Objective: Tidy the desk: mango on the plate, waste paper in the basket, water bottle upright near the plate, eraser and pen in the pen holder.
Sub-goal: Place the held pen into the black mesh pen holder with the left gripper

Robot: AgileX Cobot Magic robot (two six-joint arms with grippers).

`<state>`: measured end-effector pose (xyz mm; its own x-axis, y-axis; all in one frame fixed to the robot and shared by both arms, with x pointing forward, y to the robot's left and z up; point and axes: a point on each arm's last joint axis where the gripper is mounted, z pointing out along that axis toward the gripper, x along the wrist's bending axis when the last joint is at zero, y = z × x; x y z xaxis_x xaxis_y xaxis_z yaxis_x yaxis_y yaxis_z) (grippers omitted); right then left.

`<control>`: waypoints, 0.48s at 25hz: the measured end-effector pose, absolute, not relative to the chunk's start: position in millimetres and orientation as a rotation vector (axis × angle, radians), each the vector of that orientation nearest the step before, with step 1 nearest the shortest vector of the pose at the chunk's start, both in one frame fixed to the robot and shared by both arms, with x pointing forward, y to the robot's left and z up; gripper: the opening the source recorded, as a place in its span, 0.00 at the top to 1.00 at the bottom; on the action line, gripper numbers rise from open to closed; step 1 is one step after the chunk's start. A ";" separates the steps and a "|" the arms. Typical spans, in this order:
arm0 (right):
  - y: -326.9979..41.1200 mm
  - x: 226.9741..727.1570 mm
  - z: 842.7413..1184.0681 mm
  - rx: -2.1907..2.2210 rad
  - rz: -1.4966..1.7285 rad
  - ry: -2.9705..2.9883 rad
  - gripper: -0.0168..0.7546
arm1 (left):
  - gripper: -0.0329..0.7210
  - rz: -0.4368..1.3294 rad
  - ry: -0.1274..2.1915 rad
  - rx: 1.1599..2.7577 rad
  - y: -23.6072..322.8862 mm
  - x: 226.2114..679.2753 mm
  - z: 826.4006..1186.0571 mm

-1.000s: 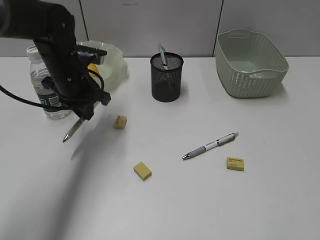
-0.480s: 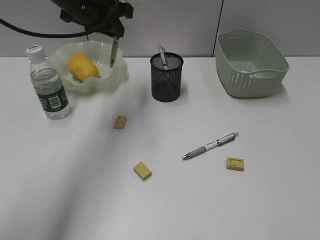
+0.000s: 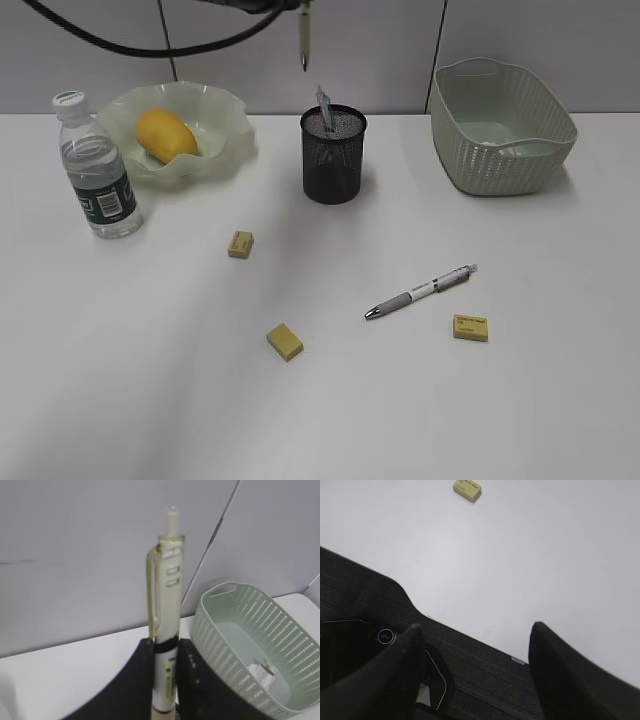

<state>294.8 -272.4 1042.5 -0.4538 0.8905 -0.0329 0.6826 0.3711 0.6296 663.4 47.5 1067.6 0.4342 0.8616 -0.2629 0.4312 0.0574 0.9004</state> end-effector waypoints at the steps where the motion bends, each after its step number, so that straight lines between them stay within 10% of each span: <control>1: -272.4 294.8 1042.5 1.372 0.779 2.269 0.31 | 0.82 0.476 1.173 1.567 43.8 664.7 1060.7; 12: -272.4 294.8 1042.5 1.373 0.780 2.268 0.31 | 0.82 0.490 1.184 1.559 20.0 681.6 989.4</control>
